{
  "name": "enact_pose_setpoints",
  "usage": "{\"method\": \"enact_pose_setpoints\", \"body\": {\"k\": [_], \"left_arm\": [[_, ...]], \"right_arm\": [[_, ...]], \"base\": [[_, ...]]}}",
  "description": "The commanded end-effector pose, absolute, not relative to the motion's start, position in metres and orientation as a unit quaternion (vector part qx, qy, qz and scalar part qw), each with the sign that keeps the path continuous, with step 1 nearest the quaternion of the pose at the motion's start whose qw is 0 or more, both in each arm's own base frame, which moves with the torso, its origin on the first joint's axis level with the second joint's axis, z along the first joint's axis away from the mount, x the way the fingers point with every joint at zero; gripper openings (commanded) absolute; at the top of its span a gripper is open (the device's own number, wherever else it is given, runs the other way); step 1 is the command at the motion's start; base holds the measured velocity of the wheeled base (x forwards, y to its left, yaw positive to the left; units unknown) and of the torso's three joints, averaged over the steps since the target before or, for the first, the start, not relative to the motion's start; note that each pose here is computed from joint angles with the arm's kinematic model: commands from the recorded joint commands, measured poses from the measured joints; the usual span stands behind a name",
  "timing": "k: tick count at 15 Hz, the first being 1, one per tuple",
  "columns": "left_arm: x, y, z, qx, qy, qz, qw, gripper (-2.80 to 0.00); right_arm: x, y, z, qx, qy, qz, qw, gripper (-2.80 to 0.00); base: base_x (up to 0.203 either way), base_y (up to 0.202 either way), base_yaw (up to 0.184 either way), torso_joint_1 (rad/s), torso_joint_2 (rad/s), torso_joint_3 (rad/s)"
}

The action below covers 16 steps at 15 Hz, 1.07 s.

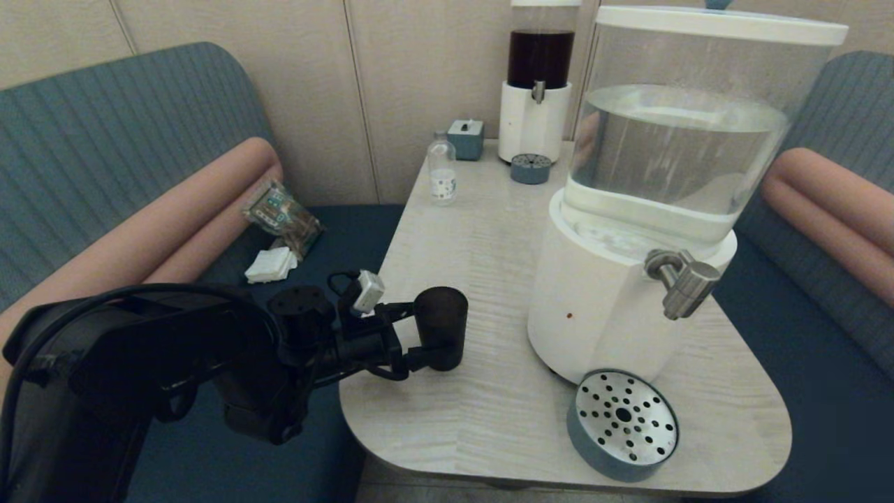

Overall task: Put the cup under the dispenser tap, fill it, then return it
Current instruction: Pick up the cup

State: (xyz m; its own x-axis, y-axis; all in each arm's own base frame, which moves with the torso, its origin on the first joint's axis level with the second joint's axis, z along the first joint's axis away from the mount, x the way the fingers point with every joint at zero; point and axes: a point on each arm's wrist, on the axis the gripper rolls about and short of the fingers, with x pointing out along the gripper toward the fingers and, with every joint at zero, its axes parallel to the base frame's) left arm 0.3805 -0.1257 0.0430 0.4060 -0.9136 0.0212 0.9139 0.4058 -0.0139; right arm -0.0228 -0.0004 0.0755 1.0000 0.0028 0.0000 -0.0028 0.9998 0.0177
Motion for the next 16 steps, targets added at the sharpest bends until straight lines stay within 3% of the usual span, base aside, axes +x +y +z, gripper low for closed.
{"method": "enact_pose_setpoints", "body": {"k": [1, 6, 7, 8, 16], "left_arm": [[0.3829, -0.1263, 0.0425, -0.010, -0.011, -0.542, 0.840, 0.00], [0.3832, -0.1264, 0.0414, -0.010, -0.010, -0.540, 0.842, 0.00], [0.3832, -0.1263, 0.0413, -0.011, -0.009, -0.539, 0.842, -0.80], [0.3816, -0.1259, 0.0395, -0.012, -0.005, -0.540, 0.842, -2.80], [0.3798, -0.1292, 0.0435, -0.011, -0.009, -0.544, 0.839, -2.80]], "right_arm": [[-0.0228, -0.0004, 0.0750, 0.008, 0.000, 0.002, 1.000, -2.80], [-0.0228, -0.0004, 0.0750, 0.009, 0.000, 0.002, 1.000, -2.80], [-0.0228, -0.0004, 0.0750, 0.009, 0.000, 0.002, 1.000, -2.80], [-0.0228, -0.0004, 0.0750, 0.008, 0.000, 0.002, 1.000, -2.80], [-0.0228, -0.0004, 0.0750, 0.009, 0.000, 0.002, 1.000, -2.80]], "base": [[0.000, 0.000, 0.000, 0.000, 0.00, 0.000], [0.000, 0.000, 0.000, 0.000, 0.00, 0.000], [0.000, 0.000, 0.000, 0.000, 0.00, 0.000], [0.000, 0.000, 0.000, 0.000, 0.00, 0.000], [0.000, 0.000, 0.000, 0.000, 0.00, 0.000]]}}
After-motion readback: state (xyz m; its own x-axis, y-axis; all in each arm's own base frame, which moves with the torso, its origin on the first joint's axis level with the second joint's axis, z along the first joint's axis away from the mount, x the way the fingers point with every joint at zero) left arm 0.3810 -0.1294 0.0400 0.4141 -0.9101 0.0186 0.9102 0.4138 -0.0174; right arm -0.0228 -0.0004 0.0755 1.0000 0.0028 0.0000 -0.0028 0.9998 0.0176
